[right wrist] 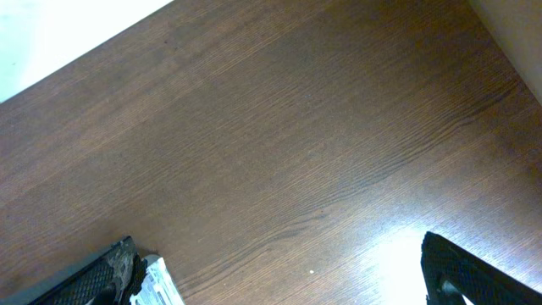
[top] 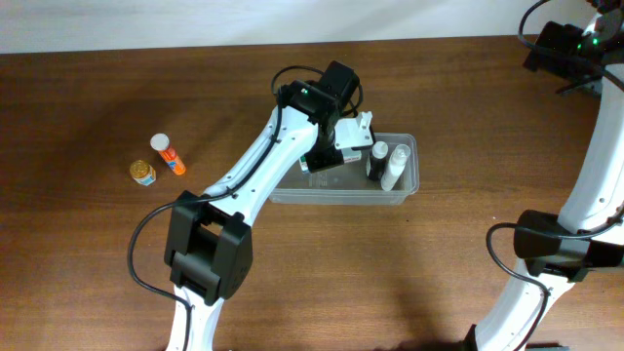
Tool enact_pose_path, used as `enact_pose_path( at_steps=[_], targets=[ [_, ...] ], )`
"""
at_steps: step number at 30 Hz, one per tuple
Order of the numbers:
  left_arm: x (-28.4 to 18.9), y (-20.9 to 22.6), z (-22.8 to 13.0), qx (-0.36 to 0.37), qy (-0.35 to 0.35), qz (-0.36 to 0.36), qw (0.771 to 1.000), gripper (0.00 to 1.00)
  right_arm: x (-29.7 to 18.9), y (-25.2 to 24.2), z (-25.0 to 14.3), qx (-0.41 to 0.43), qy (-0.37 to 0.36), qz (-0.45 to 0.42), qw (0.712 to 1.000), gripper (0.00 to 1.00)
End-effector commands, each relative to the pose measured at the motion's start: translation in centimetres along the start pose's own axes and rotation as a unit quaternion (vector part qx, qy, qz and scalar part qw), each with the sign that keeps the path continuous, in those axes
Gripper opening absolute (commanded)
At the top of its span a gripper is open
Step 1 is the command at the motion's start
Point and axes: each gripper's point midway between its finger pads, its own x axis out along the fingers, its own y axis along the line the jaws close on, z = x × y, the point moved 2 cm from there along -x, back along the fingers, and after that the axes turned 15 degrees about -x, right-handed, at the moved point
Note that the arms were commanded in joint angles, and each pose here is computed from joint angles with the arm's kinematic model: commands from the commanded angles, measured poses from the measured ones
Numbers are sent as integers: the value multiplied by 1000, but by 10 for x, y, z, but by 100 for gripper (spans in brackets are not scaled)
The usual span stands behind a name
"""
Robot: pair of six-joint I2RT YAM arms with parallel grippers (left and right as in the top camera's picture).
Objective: Pack container
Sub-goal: 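Lift the medicine box and lower it into the container, then release the box and move the left gripper back to the orange tube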
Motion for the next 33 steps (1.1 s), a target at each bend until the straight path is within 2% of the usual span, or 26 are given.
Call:
enact_pose_path(
  at_steps=[1, 6, 17, 20, 22, 24, 27, 29, 33],
  targets=[
    [2, -15, 5, 37, -8, -30, 999, 52, -7, -4, 0, 5, -7, -5, 1000, 98],
    [3, -26, 4, 78, 0, -38, 996, 52, -7, -4, 0, 5, -7, -5, 1000, 98],
    [3, -21, 13, 69, -10, -15, 997, 52, -7, -4, 0, 5, -7, -5, 1000, 98],
    [1, -3, 14, -9, -8, 31, 999, 54, -7, -4, 0, 5, -7, -5, 1000, 98],
    [-3, 13, 10, -106, -9, 57, 993, 58, -7, -4, 0, 5, -7, -5, 1000, 98],
    [-3, 24, 3, -197, -11, 58, 979, 59, -7, -4, 0, 5, -7, -5, 1000, 98],
    [-3, 42, -21, -356, 3, 53, 933, 59, -7, -4, 0, 5, -7, -5, 1000, 98],
    [-6, 50, -36, -414, 16, 38, 909, 60, -7, -4, 0, 5, -7, -5, 1000, 98],
    [-22, 56, -47, -442, 13, -10, 897, 62, -7, -4, 0, 5, -7, -5, 1000, 98]
  ],
)
